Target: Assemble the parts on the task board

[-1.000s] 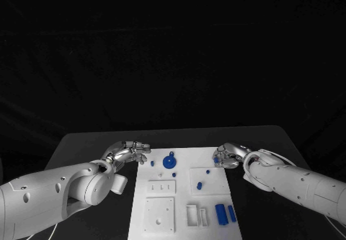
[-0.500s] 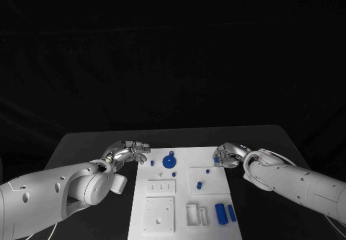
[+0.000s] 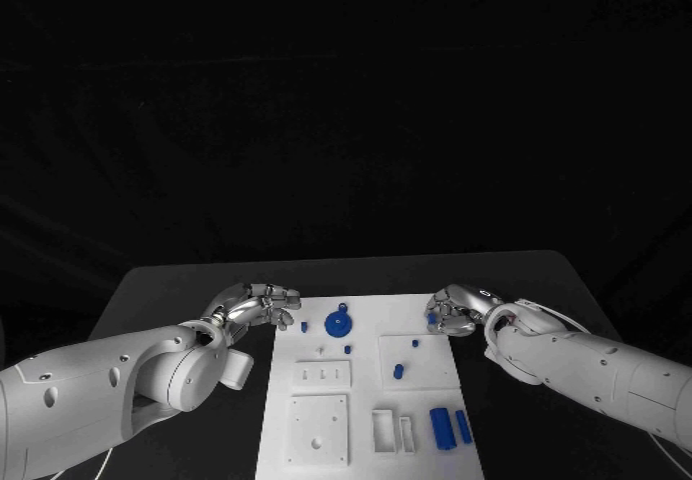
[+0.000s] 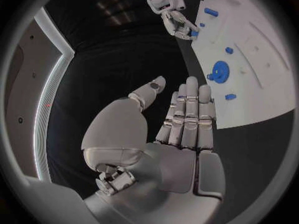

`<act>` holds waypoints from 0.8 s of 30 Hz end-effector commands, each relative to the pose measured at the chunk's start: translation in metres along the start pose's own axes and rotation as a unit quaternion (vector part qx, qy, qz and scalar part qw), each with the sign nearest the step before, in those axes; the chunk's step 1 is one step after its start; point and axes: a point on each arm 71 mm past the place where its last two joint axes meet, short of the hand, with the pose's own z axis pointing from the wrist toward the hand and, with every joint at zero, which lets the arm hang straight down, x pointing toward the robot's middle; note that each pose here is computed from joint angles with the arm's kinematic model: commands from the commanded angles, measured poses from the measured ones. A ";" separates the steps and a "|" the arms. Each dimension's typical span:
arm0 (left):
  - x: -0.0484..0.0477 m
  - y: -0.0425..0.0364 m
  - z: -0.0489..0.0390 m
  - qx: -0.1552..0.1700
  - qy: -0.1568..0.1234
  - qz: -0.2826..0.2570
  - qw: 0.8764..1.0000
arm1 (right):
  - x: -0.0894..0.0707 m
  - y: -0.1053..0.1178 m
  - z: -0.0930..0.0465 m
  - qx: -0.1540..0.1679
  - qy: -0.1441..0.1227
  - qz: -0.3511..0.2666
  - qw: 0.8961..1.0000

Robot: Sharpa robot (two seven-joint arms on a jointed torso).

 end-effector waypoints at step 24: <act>0.0187 -0.0080 0.0144 -0.079 0.054 0.074 0.993 | -0.035 0.107 0.008 -0.039 -0.038 -0.098 0.994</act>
